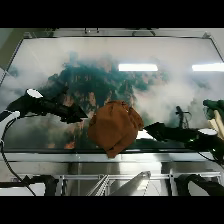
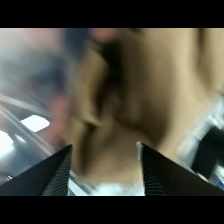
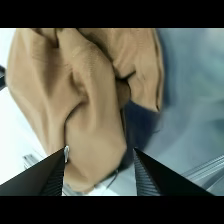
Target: Fold the shirts.
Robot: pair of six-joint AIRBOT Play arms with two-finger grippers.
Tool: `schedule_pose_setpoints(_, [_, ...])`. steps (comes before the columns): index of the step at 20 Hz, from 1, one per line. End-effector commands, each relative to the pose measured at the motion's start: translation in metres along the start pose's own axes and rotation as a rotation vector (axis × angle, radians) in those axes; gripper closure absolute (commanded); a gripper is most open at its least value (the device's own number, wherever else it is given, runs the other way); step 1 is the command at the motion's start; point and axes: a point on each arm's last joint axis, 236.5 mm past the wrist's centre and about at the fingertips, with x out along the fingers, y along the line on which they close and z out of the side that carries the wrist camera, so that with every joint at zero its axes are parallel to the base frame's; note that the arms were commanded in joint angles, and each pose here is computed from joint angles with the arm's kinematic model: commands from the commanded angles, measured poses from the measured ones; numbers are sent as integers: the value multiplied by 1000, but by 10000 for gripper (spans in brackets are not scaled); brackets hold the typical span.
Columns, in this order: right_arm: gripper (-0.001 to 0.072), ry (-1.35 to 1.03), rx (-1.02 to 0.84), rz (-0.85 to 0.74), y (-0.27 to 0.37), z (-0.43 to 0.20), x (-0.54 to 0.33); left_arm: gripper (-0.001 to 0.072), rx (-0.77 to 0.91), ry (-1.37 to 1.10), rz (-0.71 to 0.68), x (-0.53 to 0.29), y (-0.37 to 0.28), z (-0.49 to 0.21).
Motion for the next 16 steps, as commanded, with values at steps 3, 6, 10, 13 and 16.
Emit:
schedule_pose_setpoints(3, [373,183,1,-26,-3,-20,85,263,73,-26,103,38,11,28])
schedule_pose_setpoints(6, [573,233,-23,38,19,-18,97,418,111,119,80,73,0,19])
schedule_pose_setpoints(10, [690,200,-70,132,53,-3,75,711,121,211,23,82,-16,12])
schedule_pose_setpoints(13, [691,100,-128,258,99,26,27,710,158,96,-39,38,-51,29])
schedule_pose_setpoints(16, [690,-85,-229,401,156,57,-47,708,251,-150,-189,-52,-122,48])
